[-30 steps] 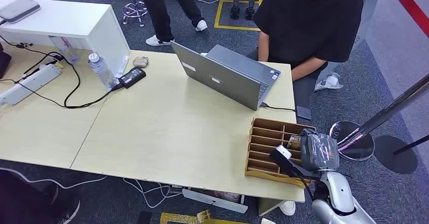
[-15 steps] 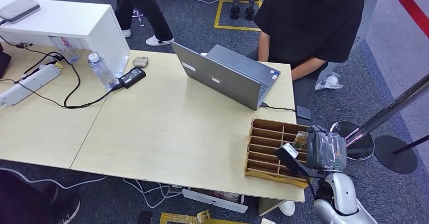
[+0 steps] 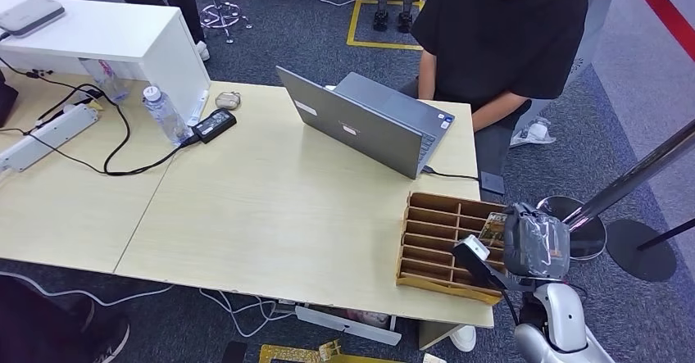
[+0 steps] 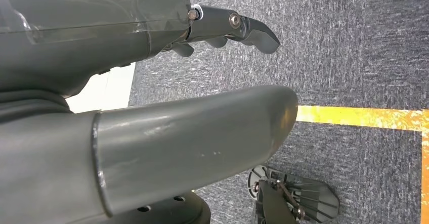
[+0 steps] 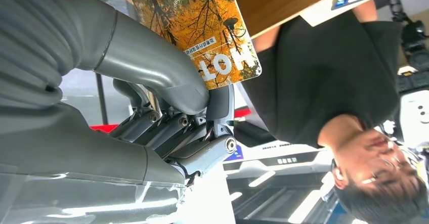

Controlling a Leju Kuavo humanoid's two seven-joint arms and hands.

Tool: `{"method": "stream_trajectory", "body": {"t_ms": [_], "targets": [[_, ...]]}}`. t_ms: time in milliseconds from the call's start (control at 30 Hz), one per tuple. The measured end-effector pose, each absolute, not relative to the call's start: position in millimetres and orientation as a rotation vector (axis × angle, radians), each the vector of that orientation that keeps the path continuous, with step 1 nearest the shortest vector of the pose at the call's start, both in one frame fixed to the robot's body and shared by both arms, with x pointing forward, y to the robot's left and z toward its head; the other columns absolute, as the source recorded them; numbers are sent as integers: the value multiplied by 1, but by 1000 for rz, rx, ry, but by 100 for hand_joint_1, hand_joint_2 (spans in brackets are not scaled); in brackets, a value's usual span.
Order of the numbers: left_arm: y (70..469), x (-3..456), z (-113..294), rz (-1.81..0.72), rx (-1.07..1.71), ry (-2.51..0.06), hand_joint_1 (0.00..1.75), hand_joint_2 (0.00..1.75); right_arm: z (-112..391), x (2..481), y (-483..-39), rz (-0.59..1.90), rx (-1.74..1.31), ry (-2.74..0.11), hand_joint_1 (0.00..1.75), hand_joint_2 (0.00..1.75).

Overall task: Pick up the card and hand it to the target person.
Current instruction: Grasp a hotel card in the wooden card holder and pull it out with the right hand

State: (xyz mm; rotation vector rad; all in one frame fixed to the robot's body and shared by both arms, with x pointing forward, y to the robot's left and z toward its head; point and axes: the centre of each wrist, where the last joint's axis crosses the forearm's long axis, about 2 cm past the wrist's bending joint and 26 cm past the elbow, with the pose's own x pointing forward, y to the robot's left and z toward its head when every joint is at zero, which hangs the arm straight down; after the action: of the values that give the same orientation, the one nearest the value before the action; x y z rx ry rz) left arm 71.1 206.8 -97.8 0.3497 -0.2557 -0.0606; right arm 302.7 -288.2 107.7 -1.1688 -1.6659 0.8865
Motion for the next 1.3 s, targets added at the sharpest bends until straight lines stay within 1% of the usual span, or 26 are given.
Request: {"method": "stream_trajectory", "body": {"t_ms": [300,467,633,933,1067,1200,1300], "targets": [[207,71,-98,-61,349,-256,0,0,114,305,-291,818,-1158,-1707,156,175],[207,71,-98,-63,349,-258,0,0,117,308,-292,802,-1158,-1732,159,175],[207,71,-98,-67,348,-268,0,0,125,314,-293,771,-1160,-1794,154,175],[208,71,-98,-72,344,-270,0,0,148,334,-300,657,-1181,-1877,151,175],[209,72,-98,-79,346,-271,0,0,162,348,-302,604,-1174,-1927,153,175],[210,72,-98,-88,349,-275,0,0,175,362,-304,587,-1197,-1974,147,175],[211,72,-98,-97,349,-279,0,0,181,372,-304,569,-1212,-1990,147,175]]}}
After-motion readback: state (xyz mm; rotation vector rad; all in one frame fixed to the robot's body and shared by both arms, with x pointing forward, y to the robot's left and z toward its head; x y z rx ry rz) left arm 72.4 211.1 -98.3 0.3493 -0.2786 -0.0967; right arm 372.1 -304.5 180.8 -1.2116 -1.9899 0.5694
